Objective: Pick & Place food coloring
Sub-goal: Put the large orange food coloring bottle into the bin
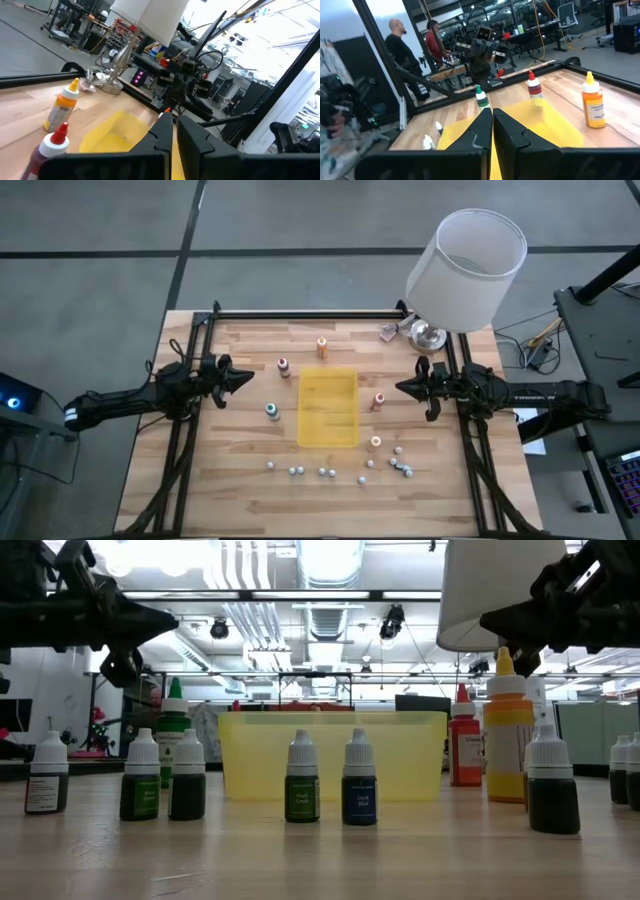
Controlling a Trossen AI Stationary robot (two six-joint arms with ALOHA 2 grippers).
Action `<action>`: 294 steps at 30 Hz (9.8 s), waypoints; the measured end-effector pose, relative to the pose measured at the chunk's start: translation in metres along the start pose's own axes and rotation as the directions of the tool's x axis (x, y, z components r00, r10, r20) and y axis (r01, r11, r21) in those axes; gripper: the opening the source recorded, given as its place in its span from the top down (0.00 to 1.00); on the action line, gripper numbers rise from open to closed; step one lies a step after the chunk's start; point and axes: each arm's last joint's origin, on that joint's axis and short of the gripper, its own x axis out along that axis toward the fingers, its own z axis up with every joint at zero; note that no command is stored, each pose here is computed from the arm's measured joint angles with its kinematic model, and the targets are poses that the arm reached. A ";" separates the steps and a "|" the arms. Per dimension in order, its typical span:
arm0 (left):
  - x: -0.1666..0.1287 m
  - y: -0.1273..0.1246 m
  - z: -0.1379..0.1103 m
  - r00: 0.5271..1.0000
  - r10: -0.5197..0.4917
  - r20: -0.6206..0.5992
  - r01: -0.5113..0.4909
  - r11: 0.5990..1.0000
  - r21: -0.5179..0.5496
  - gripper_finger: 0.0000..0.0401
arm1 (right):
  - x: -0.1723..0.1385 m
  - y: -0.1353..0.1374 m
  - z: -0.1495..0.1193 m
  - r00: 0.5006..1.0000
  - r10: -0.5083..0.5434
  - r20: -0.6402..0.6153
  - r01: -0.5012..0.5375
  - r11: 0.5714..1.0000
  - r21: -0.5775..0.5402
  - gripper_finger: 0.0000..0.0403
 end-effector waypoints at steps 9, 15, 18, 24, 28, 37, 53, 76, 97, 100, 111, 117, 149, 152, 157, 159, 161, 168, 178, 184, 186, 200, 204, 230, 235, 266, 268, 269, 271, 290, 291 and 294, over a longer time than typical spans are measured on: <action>0.000 0.004 -0.006 0.997 0.040 -0.065 -0.037 0.999 0.039 1.00 | 0.000 0.000 0.001 1.000 0.002 0.007 -0.002 1.000 -0.002 0.98; -0.001 0.009 -0.014 0.985 0.088 -0.147 -0.079 0.995 0.061 1.00 | 0.000 0.001 0.004 0.999 0.014 0.038 -0.014 1.000 -0.007 0.98; -0.001 0.010 -0.016 0.981 0.099 -0.166 -0.090 0.994 0.060 1.00 | 0.000 0.003 0.008 0.996 0.031 0.088 -0.031 1.000 -0.006 0.98; -0.001 0.010 -0.016 0.981 0.100 -0.168 -0.090 0.994 0.063 1.00 | -0.003 0.008 0.021 0.973 0.059 0.225 -0.060 0.998 -0.003 0.98; -0.002 0.011 -0.017 0.978 0.106 -0.180 -0.098 0.994 0.057 1.00 | -0.002 0.012 0.033 0.958 0.080 0.275 -0.079 0.997 -0.015 0.98; -0.002 0.012 -0.020 0.971 0.123 -0.205 -0.112 0.992 0.067 1.00 | 0.010 0.029 0.082 0.945 0.096 0.311 -0.068 0.993 -0.099 0.98; -0.002 0.012 -0.020 0.970 0.124 -0.207 -0.112 0.991 0.067 1.00 | 0.051 0.054 0.161 1.000 -0.030 -0.002 0.029 0.987 -0.157 0.98; -0.003 0.012 -0.020 0.970 0.124 -0.208 -0.112 0.991 0.068 1.00 | 0.095 0.076 0.236 0.955 -0.124 -0.270 0.064 0.973 -0.221 0.98; -0.003 0.012 -0.020 0.970 0.124 -0.208 -0.112 0.991 0.068 1.00 | 0.122 0.070 0.229 0.885 -0.175 -0.431 0.088 0.973 -0.214 0.98; -0.003 0.012 -0.020 0.970 0.124 -0.208 -0.112 0.991 0.068 1.00 | 0.122 0.070 0.229 0.884 -0.175 -0.433 0.088 0.973 -0.214 0.98; -0.003 0.012 -0.020 0.970 0.124 -0.208 -0.112 0.991 0.068 1.00 | 0.121 0.067 0.216 0.821 -0.190 -0.538 0.091 0.974 -0.205 0.98; -0.003 0.012 -0.020 0.970 0.123 -0.209 -0.111 0.991 0.068 1.00 | 0.128 0.068 0.199 0.758 -0.189 -0.624 0.077 0.976 -0.202 0.98; -0.002 0.012 -0.020 0.971 0.123 -0.207 -0.111 0.992 0.068 1.00 | 0.152 0.063 0.164 0.491 -0.228 -0.841 0.083 0.973 -0.216 0.98; -0.002 0.012 -0.020 0.971 0.122 -0.206 -0.110 0.992 0.067 1.00 | 0.156 0.063 0.163 0.452 -0.235 -0.860 0.066 0.971 -0.230 0.98; -0.002 0.012 -0.020 0.971 0.121 -0.205 -0.110 0.992 0.067 1.00 | 0.161 0.061 0.159 0.424 -0.238 -0.874 0.020 0.967 -0.254 0.98; -0.002 0.012 -0.020 0.971 0.121 -0.206 -0.109 0.992 0.067 1.00 | 0.164 0.059 0.155 0.403 -0.241 -0.883 0.009 0.966 -0.259 0.98; -0.002 0.012 -0.020 0.971 0.121 -0.205 -0.109 0.992 0.067 1.00 | 0.166 0.058 0.150 0.373 -0.244 -0.895 0.007 0.965 -0.260 0.98; -0.002 0.012 -0.020 0.971 0.121 -0.204 -0.109 0.992 0.067 1.00 | 0.171 0.051 0.135 0.262 -0.253 -0.931 0.017 0.966 -0.258 0.97; -0.002 0.012 -0.020 0.971 0.120 -0.204 -0.109 0.992 0.067 1.00 | 0.176 0.047 0.127 0.222 -0.257 -0.940 0.030 0.966 -0.257 0.76; -0.002 0.012 -0.020 0.972 0.120 -0.204 -0.108 0.992 0.067 1.00 | 0.178 0.045 0.121 0.189 -0.259 -0.947 0.032 0.966 -0.258 0.60; -0.002 0.012 -0.020 0.972 0.120 -0.204 -0.109 0.992 0.067 1.00 | 0.178 0.043 0.117 0.169 -0.260 -0.951 0.027 0.965 -0.259 0.56; -0.002 0.012 -0.020 0.972 0.121 -0.203 -0.109 0.992 0.067 1.00 | 0.171 0.030 0.088 0.089 -0.310 -0.947 -0.010 0.950 -0.312 0.46; -0.002 0.012 -0.020 0.972 0.121 -0.204 -0.109 0.992 0.067 1.00 | 0.171 0.026 0.079 0.101 -0.310 -0.945 -0.015 0.950 -0.313 0.46; -0.002 0.012 -0.020 0.972 0.120 -0.204 -0.109 0.992 0.067 1.00 | 0.161 0.005 0.032 0.092 -0.319 -0.943 -0.019 0.947 -0.322 0.46; -0.002 0.012 -0.020 0.972 0.121 -0.204 -0.109 0.992 0.067 1.00 | 0.164 0.006 0.036 0.112 -0.320 -0.941 -0.019 0.946 -0.324 0.48; -0.002 0.012 -0.020 0.972 0.120 -0.203 -0.109 0.992 0.067 1.00 | 0.166 0.009 0.051 0.130 -0.310 -0.942 -0.007 0.949 -0.314 0.74; -0.002 0.012 -0.020 0.972 0.120 -0.203 -0.109 0.992 0.067 1.00 | 0.169 0.013 0.061 0.142 -0.311 -0.940 -0.004 0.949 -0.315 0.74; -0.002 0.012 -0.020 0.972 0.120 -0.203 -0.109 0.992 0.067 1.00 | 0.171 0.015 0.067 0.150 -0.311 -0.939 -0.005 0.949 -0.315 0.74; -0.002 0.012 -0.020 0.972 0.121 -0.203 -0.109 0.992 0.067 1.00 | 0.175 0.019 0.080 0.169 -0.312 -0.935 -0.005 0.948 -0.317 0.74; -0.002 0.012 -0.020 0.972 0.121 -0.204 -0.109 0.992 0.067 1.00 | 0.218 0.031 0.128 0.248 -0.318 -0.915 0.009 0.946 -0.325 0.73; -0.002 0.012 -0.020 0.972 0.121 -0.203 -0.109 0.992 0.067 1.00 | 0.222 0.029 0.129 0.249 -0.318 -0.915 0.003 0.945 -0.328 0.73; -0.002 0.012 -0.020 0.972 0.121 -0.203 -0.109 0.992 0.067 1.00 | 0.232 0.024 0.129 0.234 -0.326 -0.916 0.005 0.943 -0.334 0.73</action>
